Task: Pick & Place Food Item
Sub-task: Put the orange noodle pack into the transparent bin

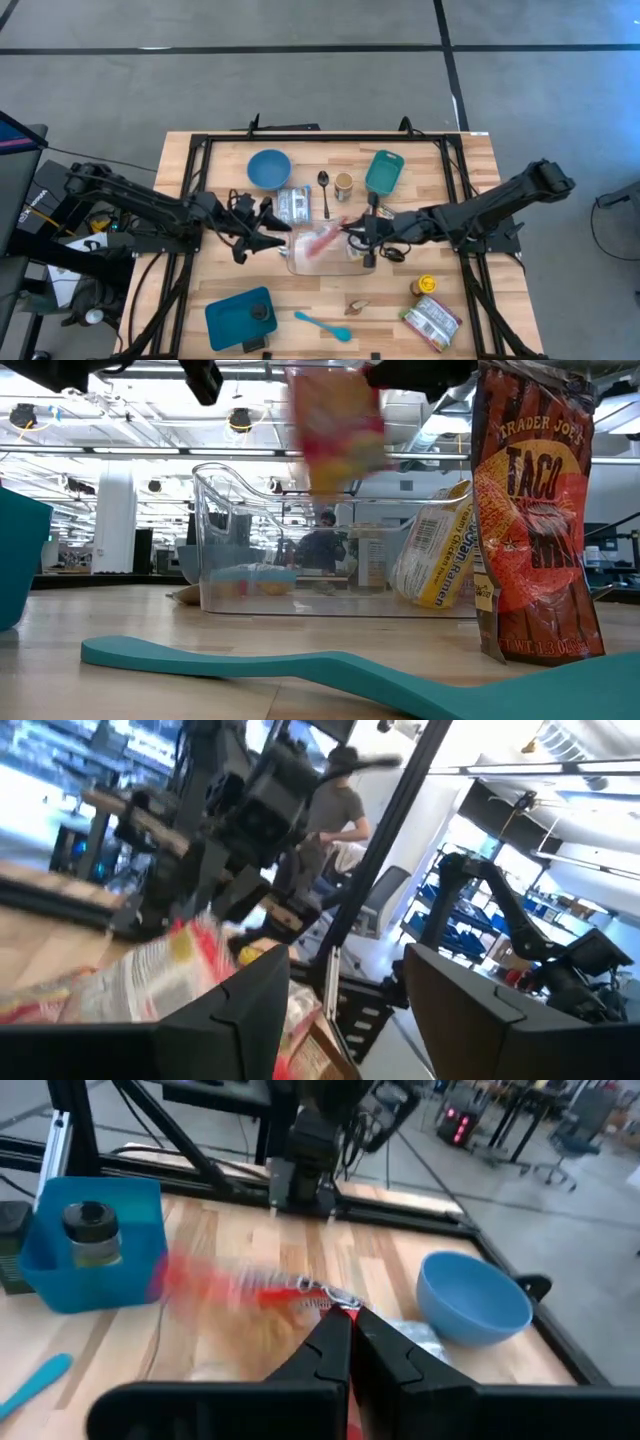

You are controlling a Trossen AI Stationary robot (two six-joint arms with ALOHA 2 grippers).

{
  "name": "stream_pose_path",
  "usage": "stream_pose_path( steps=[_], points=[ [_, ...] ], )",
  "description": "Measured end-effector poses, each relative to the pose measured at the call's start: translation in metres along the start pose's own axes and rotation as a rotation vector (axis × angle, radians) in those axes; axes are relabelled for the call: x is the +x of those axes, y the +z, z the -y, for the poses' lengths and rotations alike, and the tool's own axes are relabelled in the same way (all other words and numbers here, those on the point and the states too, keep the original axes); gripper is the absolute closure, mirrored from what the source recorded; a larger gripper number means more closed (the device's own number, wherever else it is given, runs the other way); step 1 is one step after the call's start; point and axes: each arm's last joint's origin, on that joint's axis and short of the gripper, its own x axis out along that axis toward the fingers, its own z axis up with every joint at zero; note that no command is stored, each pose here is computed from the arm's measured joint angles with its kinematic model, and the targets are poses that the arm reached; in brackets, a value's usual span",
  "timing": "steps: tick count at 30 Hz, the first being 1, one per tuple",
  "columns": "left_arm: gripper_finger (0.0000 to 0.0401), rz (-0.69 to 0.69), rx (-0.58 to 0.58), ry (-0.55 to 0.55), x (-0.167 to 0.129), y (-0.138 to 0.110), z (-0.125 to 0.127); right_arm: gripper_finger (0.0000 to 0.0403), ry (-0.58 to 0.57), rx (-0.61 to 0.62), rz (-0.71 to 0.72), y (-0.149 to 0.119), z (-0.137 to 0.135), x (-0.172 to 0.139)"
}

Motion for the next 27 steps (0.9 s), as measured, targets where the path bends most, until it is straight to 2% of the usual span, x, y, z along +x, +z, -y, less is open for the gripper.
stream_pose_path(
  steps=[7,27],
  points=[
    [0.0209,0.028,0.054,0.002,-0.004,0.006,0.002,0.0403,0.002,0.041,-0.034,0.0,0.004,-0.008],
    [0.0215,0.026,0.055,0.003,-0.004,0.005,0.002,0.0403,0.036,-0.03,-0.151,-0.014,0.002,-0.007]
  ],
)
